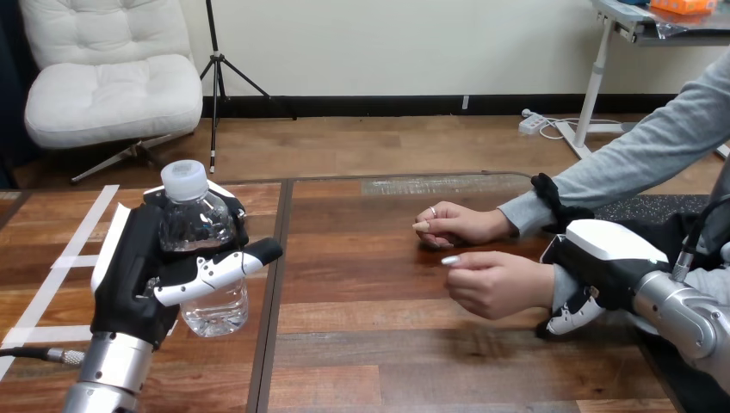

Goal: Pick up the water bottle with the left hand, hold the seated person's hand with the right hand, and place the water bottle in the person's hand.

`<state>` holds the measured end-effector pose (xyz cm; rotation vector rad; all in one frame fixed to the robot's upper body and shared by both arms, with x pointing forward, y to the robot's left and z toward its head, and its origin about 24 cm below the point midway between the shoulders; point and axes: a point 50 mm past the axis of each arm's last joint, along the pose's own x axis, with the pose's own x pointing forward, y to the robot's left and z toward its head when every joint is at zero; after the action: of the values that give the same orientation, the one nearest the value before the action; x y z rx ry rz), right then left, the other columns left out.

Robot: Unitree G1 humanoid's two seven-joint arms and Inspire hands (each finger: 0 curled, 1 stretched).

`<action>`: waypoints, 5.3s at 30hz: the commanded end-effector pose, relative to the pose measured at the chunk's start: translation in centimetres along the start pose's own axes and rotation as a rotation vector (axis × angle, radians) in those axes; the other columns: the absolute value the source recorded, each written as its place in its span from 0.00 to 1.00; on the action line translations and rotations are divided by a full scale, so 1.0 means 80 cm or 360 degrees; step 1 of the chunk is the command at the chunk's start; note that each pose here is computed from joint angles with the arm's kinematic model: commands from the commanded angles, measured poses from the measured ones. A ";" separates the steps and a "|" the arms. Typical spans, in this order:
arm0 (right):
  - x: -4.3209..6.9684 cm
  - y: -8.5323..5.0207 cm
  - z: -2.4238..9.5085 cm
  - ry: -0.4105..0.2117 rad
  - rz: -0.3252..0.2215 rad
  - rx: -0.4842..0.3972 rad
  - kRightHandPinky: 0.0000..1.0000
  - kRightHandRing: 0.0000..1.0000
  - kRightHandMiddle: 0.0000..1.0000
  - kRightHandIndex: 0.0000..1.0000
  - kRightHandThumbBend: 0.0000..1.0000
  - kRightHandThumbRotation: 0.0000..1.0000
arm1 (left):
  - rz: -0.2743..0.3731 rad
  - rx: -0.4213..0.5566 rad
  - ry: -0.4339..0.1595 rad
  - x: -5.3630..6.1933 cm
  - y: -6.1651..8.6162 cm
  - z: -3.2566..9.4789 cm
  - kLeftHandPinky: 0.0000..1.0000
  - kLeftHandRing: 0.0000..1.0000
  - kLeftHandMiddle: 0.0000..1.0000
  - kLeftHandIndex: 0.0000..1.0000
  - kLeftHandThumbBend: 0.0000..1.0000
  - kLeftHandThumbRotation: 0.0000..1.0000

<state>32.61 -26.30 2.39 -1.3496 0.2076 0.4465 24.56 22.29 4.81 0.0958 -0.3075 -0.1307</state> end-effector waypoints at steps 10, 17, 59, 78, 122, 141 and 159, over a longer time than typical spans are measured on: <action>0.008 -0.007 0.013 -0.0052 -0.0074 0.0043 0.16 0.21 0.27 0.26 0.71 0.00 | -0.0010 0.0008 -0.0190 0.018 -0.004 0.027 0.19 0.24 0.30 0.34 0.66 0.00; 0.007 -0.008 0.013 -0.0063 -0.0080 0.0051 0.17 0.22 0.27 0.27 0.71 0.00 | -0.0006 0.0016 -0.0193 0.018 -0.004 0.026 0.19 0.24 0.30 0.34 0.66 0.00; 0.007 -0.013 0.014 -0.0083 -0.0113 0.0064 0.20 0.24 0.29 0.29 0.72 0.00 | -0.0024 -0.0003 -0.0196 0.019 -0.005 0.026 0.19 0.24 0.30 0.34 0.65 0.00; 0.007 -0.024 0.019 -0.0135 -0.0180 0.0055 0.18 0.22 0.27 0.27 0.72 0.00 | -0.0035 -0.0010 -0.0194 0.019 -0.008 0.025 0.19 0.24 0.30 0.34 0.67 0.00; 0.003 -0.048 0.037 -0.0287 -0.0304 0.0062 0.17 0.21 0.26 0.28 0.72 0.00 | -0.0053 -0.0024 -0.0194 0.023 -0.015 0.023 0.19 0.25 0.30 0.34 0.73 0.00; 0.001 -0.053 0.043 -0.0343 -0.0329 0.0063 0.16 0.20 0.25 0.27 0.73 0.00 | -0.0068 -0.0044 -0.0191 0.028 -0.022 0.022 0.20 0.25 0.31 0.34 0.72 0.00; 0.003 -0.053 0.050 -0.0375 -0.0324 0.0094 0.14 0.18 0.23 0.24 0.71 0.00 | -0.0140 -0.0145 -0.0187 0.040 -0.041 0.019 0.20 0.26 0.31 0.34 0.74 0.00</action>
<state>32.97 -24.23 4.40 -1.2986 0.0204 0.4749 24.81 19.96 4.24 0.0418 -0.3010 -0.1875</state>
